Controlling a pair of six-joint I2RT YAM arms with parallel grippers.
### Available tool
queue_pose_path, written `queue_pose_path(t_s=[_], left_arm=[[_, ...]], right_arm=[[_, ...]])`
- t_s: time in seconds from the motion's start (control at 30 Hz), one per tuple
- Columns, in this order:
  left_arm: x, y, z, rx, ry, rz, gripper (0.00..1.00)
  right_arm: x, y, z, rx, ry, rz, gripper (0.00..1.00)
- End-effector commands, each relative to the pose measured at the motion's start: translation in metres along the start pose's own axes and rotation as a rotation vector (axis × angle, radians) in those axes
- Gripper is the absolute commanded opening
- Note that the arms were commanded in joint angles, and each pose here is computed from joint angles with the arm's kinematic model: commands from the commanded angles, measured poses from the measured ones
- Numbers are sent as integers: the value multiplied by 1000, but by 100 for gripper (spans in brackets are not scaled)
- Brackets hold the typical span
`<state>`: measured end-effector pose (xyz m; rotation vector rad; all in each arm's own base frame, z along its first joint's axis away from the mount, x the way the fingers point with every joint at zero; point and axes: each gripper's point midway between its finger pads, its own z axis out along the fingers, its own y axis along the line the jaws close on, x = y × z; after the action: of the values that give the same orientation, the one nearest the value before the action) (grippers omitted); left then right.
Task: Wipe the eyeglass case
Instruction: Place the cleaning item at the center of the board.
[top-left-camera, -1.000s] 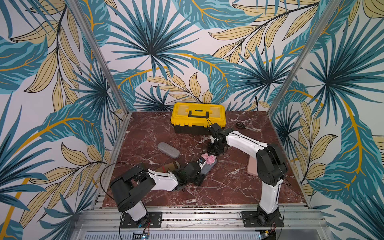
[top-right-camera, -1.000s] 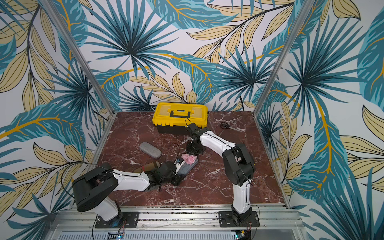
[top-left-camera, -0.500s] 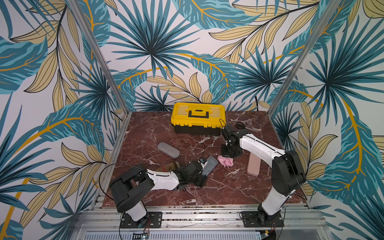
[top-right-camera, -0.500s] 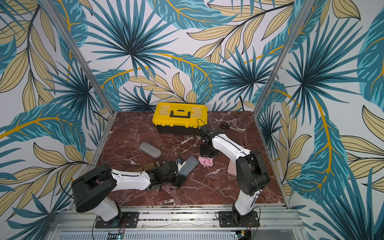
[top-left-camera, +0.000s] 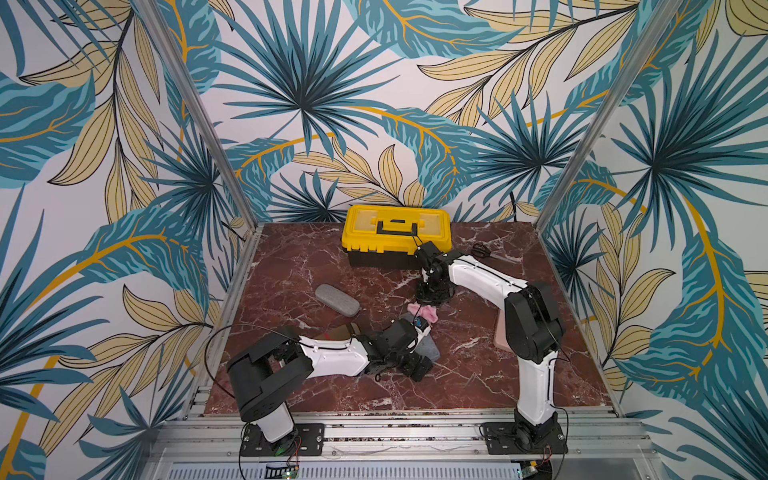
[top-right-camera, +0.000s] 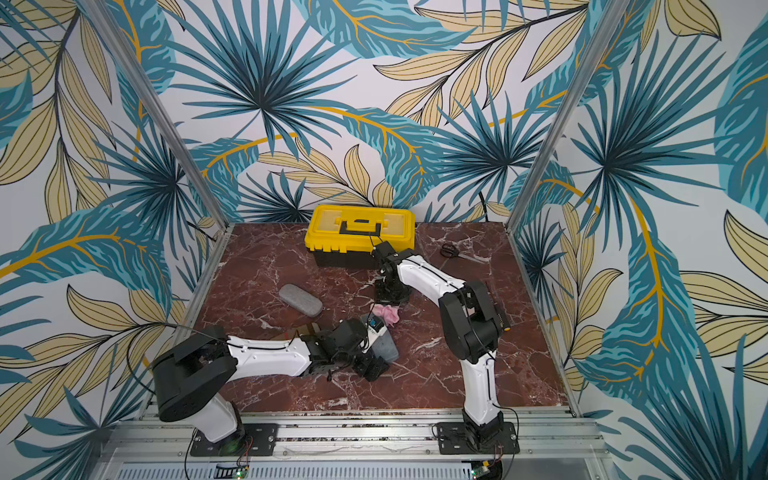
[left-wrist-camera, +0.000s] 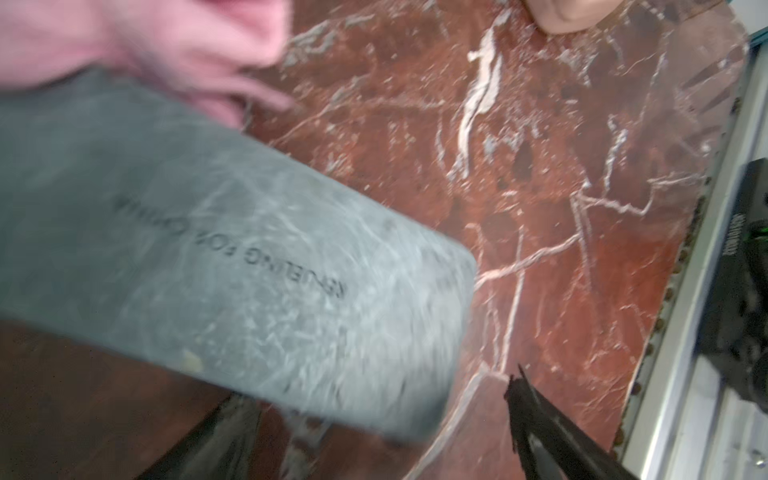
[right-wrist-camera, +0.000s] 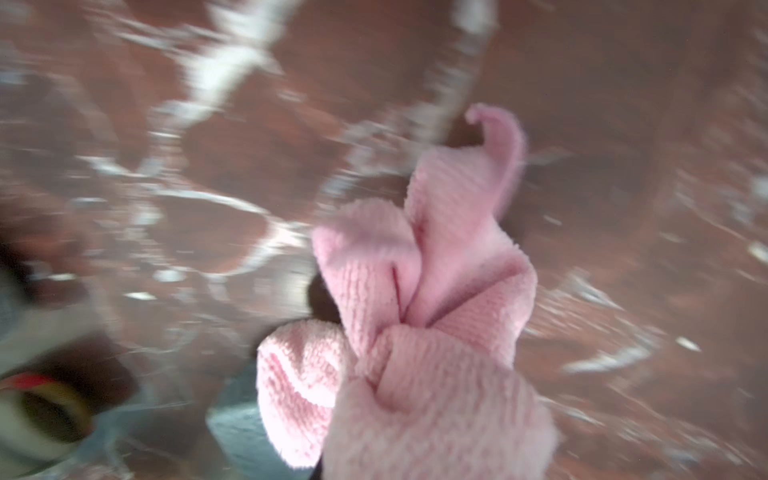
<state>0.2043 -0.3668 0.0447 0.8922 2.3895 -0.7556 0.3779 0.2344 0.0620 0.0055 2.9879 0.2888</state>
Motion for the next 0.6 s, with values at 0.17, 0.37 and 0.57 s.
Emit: queue_pose_path(t_s=[0.17, 0.37, 0.57], left_arm=[[-45, -20, -18, 16, -109, 106, 96], [-48, 32, -59, -233, -129, 138, 99], [-67, 70, -86, -328, -283, 144, 100]], right_arm=[[6, 17, -10, -100, 61, -24, 0], [7, -31, -54, -7, -22, -7, 0], [48, -77, -66, 71, -22, 57, 0]])
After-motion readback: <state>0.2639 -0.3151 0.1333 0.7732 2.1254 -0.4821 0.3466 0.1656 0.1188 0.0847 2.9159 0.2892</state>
